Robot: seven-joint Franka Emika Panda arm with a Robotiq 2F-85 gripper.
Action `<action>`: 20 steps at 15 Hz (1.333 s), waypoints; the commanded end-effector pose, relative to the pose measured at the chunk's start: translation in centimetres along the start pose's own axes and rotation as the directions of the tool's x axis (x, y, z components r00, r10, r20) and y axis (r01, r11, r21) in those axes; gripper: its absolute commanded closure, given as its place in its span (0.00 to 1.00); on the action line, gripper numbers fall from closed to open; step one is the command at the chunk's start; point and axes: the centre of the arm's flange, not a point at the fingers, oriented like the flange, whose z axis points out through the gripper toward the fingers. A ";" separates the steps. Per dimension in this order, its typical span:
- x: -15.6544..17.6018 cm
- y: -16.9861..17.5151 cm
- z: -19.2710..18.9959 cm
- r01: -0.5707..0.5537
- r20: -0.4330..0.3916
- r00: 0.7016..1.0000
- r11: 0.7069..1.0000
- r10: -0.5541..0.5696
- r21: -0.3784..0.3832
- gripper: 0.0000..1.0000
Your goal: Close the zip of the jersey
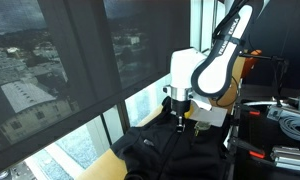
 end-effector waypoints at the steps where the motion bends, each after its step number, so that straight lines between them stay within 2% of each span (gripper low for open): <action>1: 1.2 -3.2 -2.5 0.031 0.059 0.998 0.996 -0.036 0.079 0.98; 8: 3.7 -8.5 -4.4 0.072 0.112 0.989 0.977 -0.096 0.203 0.98; 13: 4.3 -9.6 -3.0 0.070 0.160 0.981 0.965 -0.114 0.253 0.98; 20: 6.1 -11.6 -0.6 0.100 0.171 0.972 0.942 -0.161 0.322 0.98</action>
